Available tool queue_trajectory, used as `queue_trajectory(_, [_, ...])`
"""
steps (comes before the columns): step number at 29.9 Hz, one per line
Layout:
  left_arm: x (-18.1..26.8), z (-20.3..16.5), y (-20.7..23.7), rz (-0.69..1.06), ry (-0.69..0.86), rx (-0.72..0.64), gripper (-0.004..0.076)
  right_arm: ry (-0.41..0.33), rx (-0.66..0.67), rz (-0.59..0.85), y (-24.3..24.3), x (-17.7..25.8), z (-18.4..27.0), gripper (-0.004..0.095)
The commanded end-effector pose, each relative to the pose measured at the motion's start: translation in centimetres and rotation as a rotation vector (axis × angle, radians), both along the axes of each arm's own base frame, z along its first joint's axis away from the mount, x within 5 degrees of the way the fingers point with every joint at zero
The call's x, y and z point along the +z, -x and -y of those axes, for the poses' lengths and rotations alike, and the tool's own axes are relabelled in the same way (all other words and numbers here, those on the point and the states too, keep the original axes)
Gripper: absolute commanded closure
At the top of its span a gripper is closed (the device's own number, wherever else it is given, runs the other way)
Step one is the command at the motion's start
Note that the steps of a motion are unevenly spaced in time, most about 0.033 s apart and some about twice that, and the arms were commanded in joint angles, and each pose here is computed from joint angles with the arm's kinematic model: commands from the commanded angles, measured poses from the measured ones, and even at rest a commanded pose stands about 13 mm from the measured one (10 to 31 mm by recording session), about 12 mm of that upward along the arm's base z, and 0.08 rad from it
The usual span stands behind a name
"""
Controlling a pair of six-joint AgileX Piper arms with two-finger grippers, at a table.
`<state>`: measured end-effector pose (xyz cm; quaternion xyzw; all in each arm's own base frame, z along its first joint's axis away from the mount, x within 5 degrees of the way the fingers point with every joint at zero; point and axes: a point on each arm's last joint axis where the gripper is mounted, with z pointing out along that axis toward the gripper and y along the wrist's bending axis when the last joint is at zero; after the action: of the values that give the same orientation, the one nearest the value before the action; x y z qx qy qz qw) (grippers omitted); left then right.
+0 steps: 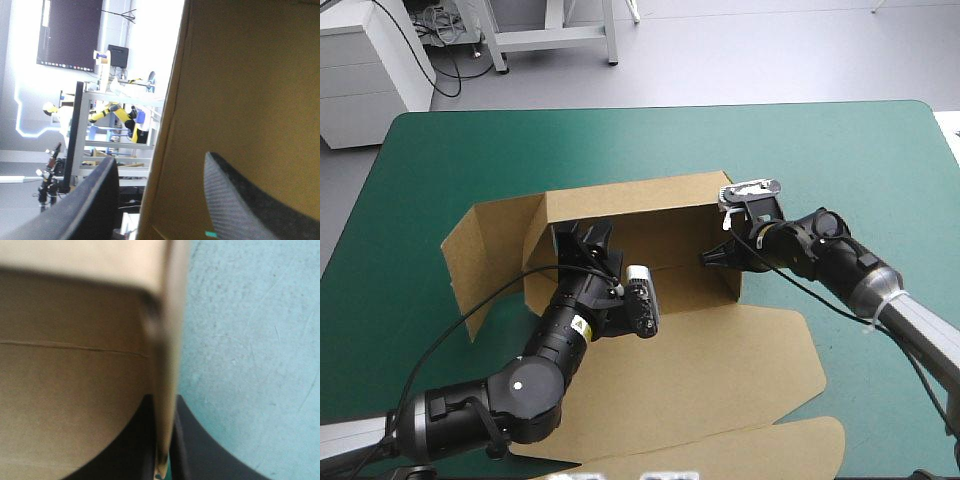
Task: Fold the box
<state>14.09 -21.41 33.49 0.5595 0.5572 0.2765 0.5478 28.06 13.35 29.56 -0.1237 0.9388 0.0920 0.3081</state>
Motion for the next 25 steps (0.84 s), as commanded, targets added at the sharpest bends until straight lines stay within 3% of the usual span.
queue_trajectory(1, [3.4,-0.7,0.4,0.006,0.102,0.002,0.0346,0.05,-0.041,-0.036,-0.3,2.7,2.1,0.0924])
queue_trajectory(7, [6.4,-1.0,-0.8,-0.153,0.192,-0.013,0.0346,0.16,-0.04,-0.162,-1.6,5.3,4.3,0.0924])
queue_trajectory(13, [7.2,-3.7,-3.7,-0.404,0.305,0.099,0.0368,0.251,-0.039,-0.221,-4.2,5.7,4.9,0.0924])
queue_trajectory(20, [6.0,-7.6,-6.6,-0.633,0.556,0.304,0.0431,0.286,0.001,-0.299,-7.9,2.1,3.7,0.0924])
queue_trajectory(25, [5.3,-9.5,-5.7,-0.718,0.645,0.308,0.0431,0.304,0.012,-0.367,-9.8,-1.1,3.2,0.0924])
